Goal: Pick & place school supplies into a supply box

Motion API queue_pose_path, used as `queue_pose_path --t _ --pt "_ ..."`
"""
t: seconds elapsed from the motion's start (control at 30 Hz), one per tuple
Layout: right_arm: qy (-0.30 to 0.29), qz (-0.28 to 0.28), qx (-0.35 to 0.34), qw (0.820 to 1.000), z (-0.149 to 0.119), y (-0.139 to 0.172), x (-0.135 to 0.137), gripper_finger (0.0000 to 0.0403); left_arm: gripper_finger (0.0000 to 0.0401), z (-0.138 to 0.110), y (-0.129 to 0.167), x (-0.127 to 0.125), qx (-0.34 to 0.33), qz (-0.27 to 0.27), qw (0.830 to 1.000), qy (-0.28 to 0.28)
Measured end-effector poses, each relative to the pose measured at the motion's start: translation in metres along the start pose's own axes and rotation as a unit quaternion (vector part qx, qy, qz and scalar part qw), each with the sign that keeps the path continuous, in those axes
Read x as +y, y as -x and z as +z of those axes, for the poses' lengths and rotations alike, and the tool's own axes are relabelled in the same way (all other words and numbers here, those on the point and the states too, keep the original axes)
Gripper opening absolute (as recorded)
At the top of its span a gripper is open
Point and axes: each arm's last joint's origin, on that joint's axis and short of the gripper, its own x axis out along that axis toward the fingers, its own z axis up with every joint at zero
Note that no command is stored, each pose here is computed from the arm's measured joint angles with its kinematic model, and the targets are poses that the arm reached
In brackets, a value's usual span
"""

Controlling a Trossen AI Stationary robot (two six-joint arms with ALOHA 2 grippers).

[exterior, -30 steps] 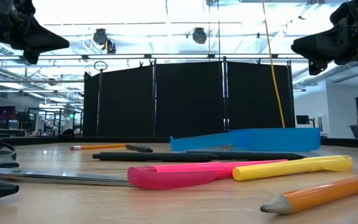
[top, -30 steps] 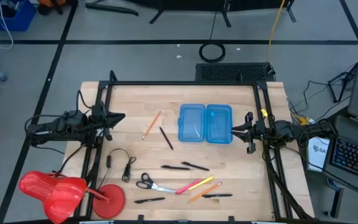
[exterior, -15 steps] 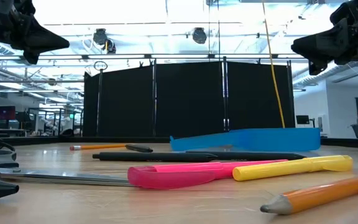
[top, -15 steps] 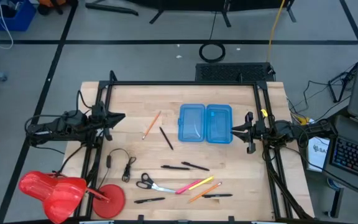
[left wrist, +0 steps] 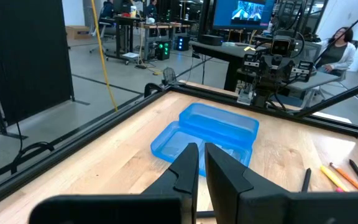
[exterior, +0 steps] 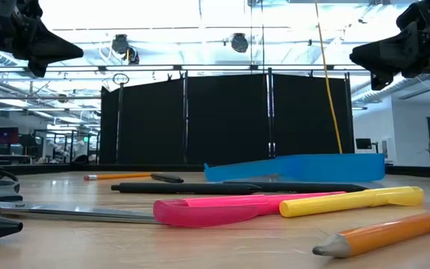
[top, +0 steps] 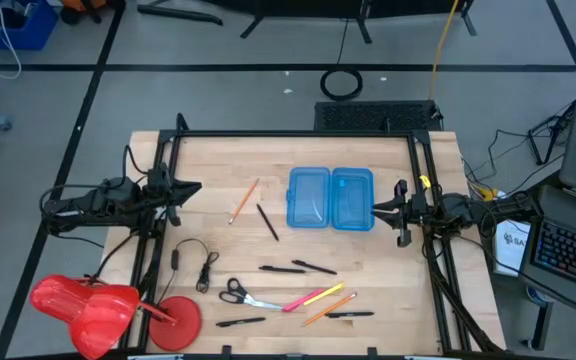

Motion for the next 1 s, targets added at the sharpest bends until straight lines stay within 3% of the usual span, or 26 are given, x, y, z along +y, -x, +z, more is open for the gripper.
queue_pose_path --t 0.37,0.5,0.67,0.87,1.0 --pt "0.016 0.002 -0.044 0.999 0.009 0.000 0.000 0.0066 0.0031 0.000 0.000 0.000 0.000 0.000 1.000 0.000" --pt "-0.042 0.008 -0.093 0.995 0.018 0.002 0.001 0.0066 0.0031 0.000 0.000 0.000 0.000 0.000 1.000 0.000" --pt "-0.128 0.017 -0.099 0.987 0.020 0.002 0.001 0.0066 0.0031 0.000 0.000 0.000 0.000 0.000 1.000 0.000" --pt "-0.164 0.020 -0.101 0.981 0.020 0.002 0.001 0.0066 0.0031 0.000 0.000 0.000 0.000 0.000 1.000 0.000" --pt "-0.149 0.018 -0.099 0.984 0.020 0.002 0.001 0.0066 0.0031 0.000 0.000 0.000 0.000 0.000 1.000 0.000"
